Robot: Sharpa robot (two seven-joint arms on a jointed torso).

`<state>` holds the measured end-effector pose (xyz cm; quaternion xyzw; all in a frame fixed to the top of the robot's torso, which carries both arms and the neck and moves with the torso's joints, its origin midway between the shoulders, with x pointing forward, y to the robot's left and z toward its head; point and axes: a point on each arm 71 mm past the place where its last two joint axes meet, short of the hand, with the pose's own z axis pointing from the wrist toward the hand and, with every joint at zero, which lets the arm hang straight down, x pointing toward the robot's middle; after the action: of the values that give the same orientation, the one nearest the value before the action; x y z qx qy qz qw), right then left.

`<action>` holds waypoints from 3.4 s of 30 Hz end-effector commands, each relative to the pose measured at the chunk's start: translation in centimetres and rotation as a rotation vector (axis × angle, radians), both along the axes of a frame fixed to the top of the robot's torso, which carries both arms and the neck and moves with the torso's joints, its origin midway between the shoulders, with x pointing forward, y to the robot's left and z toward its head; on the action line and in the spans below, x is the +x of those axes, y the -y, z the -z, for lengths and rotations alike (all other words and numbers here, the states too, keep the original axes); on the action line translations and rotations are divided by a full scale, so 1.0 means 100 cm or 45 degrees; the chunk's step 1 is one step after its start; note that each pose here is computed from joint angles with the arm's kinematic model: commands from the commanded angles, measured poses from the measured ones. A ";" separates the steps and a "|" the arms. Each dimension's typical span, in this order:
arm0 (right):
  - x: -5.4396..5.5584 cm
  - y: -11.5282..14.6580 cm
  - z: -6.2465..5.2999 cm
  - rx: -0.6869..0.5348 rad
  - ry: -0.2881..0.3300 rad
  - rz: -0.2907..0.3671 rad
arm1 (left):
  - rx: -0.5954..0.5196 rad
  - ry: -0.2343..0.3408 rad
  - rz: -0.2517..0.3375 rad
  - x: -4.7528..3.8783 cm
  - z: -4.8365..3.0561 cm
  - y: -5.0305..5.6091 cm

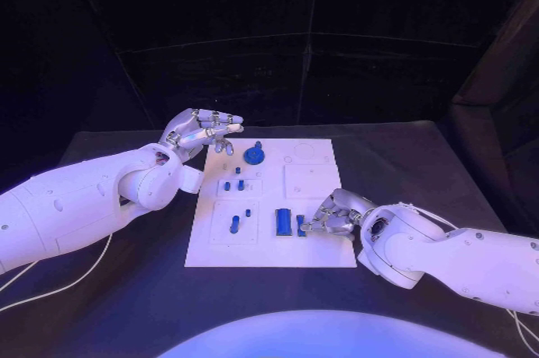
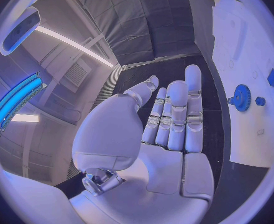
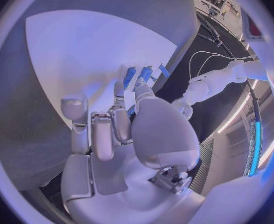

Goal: Assemble the parts on the task board

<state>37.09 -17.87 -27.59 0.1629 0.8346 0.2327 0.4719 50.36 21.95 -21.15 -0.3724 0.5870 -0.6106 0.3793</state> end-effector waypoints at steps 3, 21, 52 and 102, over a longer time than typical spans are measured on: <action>-0.001 -0.003 -0.001 0.003 0.007 -0.073 | -0.012 0.000 0.016 0.0001 -0.0011 0.003; 0.012 -0.006 0.010 -0.091 0.016 -0.080 | -0.012 -0.001 0.018 0.0001 -0.0010 0.003; 0.070 0.032 -0.026 0.792 0.144 0.058 | -0.114 -0.060 -0.067 0.0067 0.0079 -0.006; 0.091 0.014 -0.051 1.235 0.378 0.561 | 0.007 -0.044 -0.545 -0.0398 0.0135 0.026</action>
<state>46.28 -18.79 -22.65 0.4776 0.5227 0.5271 0.4699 46.43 18.86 -22.95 -0.5009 0.5180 -0.5314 0.4453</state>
